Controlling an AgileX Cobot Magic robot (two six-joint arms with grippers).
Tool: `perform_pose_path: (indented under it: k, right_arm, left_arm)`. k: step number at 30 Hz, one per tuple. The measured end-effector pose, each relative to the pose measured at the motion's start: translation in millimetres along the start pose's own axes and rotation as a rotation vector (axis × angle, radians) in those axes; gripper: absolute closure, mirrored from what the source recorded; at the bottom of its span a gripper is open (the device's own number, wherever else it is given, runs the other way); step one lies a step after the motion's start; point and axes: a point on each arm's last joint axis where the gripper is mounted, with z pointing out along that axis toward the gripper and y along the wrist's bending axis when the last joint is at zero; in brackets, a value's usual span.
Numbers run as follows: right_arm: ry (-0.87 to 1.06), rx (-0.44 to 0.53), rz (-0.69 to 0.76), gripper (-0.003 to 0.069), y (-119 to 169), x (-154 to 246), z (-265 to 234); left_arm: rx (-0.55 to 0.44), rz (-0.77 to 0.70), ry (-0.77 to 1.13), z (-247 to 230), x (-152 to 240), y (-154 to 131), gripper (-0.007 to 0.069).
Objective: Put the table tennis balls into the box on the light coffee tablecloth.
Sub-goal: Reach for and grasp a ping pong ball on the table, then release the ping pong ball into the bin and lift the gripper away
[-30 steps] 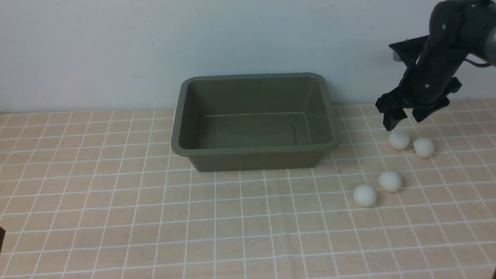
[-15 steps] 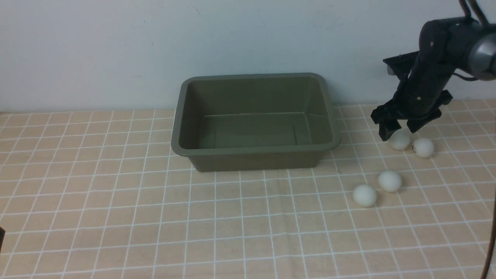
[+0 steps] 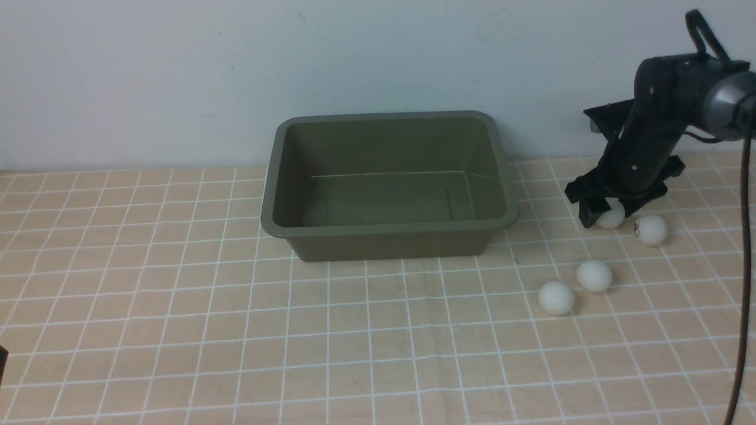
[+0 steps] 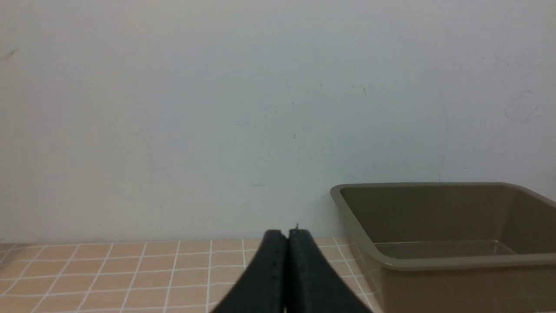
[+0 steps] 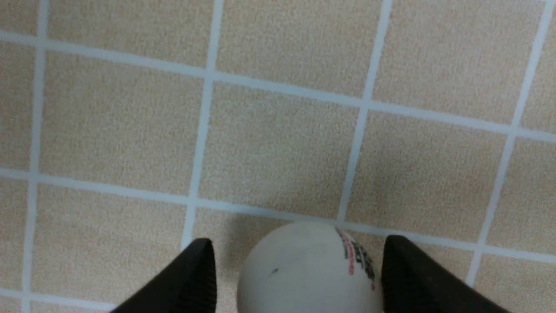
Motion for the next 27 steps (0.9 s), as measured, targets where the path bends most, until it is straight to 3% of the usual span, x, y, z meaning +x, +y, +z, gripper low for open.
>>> perform_pose_path:
  k: [3,9,15,21,27]
  right_arm:
    - [-0.003,-0.001,0.001,0.0293,0.1,-0.5,-0.5]
    - [0.005,-0.016,0.011,0.0293,0.2,-5.3,-11.0]
    - [-0.115,-0.102,0.050,0.0293,5.9,-30.2,-49.7]
    - [-0.287,-0.277,-0.089,0.0293,79.0,-49.7,-109.5]
    - [-0.265,-0.354,-0.261,0.0293,170.3,-41.0,-113.4]
  left_arm:
    - [0.000,0.000,0.000,0.0,0.0,0.0,0.0690]
    - [0.000,0.000,0.000,0.0,0.0,0.0,0.0690]
    - [0.000,0.000,0.000,0.0,0.0,0.0,0.0690]
    - [0.000,0.000,0.000,0.0,0.0,0.0,0.0690]
    - [0.000,0.000,0.000,0.0,0.0,0.0,0.0690]
